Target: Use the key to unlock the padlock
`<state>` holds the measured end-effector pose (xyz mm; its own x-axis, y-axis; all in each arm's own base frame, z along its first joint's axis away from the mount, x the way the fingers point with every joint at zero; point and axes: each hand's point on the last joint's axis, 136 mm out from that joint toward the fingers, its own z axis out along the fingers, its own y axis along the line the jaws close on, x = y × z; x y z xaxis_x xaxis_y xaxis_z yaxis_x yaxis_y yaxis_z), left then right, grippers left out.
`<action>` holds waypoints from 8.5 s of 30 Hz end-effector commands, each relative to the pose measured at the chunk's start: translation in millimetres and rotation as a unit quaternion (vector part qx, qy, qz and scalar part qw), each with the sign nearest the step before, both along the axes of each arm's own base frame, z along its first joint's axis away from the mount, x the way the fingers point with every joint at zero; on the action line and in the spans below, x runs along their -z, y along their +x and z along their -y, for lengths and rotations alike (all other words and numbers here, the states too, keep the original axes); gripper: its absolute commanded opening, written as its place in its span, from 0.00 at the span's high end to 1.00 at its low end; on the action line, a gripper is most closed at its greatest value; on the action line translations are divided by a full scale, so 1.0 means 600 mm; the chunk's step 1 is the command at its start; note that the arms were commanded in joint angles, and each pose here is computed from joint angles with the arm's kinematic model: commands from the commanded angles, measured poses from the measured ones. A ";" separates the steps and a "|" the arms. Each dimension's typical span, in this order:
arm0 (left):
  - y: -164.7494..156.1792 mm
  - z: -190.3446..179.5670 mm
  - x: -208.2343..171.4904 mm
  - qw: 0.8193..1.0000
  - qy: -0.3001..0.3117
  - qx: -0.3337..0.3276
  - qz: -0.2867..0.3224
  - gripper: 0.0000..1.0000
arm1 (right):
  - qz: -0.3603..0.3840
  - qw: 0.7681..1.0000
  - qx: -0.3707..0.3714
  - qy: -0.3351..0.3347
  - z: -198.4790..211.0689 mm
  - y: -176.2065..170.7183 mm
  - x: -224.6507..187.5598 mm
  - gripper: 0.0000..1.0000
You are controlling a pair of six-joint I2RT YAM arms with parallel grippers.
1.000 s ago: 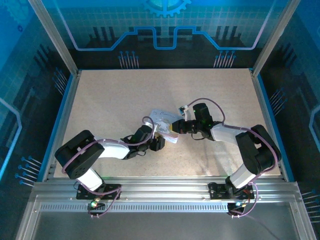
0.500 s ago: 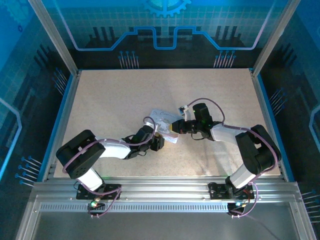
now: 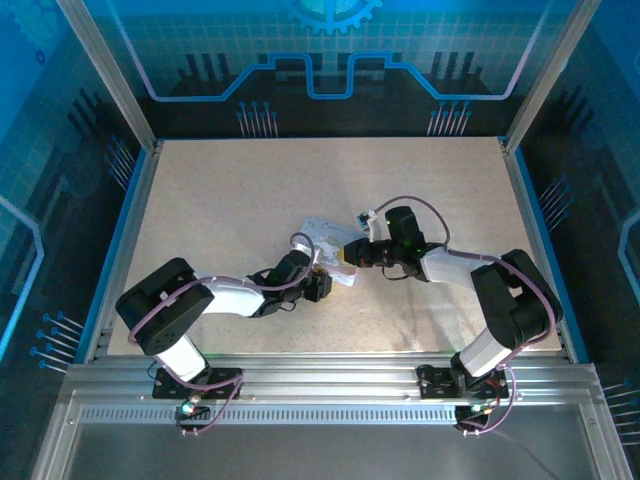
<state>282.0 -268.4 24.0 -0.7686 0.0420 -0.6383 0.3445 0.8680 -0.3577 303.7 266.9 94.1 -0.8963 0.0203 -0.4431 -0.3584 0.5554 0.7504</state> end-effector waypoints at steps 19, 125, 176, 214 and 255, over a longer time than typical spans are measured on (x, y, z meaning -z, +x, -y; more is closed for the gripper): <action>-0.002 0.063 -0.034 0.998 -0.058 0.035 -0.007 0.68 | -0.054 0.997 0.003 -0.054 0.011 -0.045 0.064 0.95; -0.053 0.066 -0.122 0.975 -0.193 -0.026 -0.105 0.74 | 0.280 0.950 -0.048 -0.130 -0.006 -0.141 0.045 0.95; -0.060 0.091 -0.145 0.967 -0.224 -0.010 -0.124 0.74 | 0.360 0.931 -0.013 -0.066 -0.031 -0.096 -0.023 0.95; -0.055 0.071 -0.092 0.967 -0.207 -0.045 -0.139 0.50 | 0.255 0.964 -0.008 -0.069 -0.021 -0.089 0.064 0.95; -0.073 -0.026 -0.038 0.919 -0.297 -0.185 -0.184 0.49 | 0.034 0.999 0.025 0.013 -0.077 -0.156 0.065 0.95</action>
<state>234.8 -257.0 50.8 -0.8474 -0.5025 -0.1714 -0.1503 0.5366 -0.8303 210.6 305.9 41.5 -0.8571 0.0462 -0.5131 -0.3939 0.5833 0.7104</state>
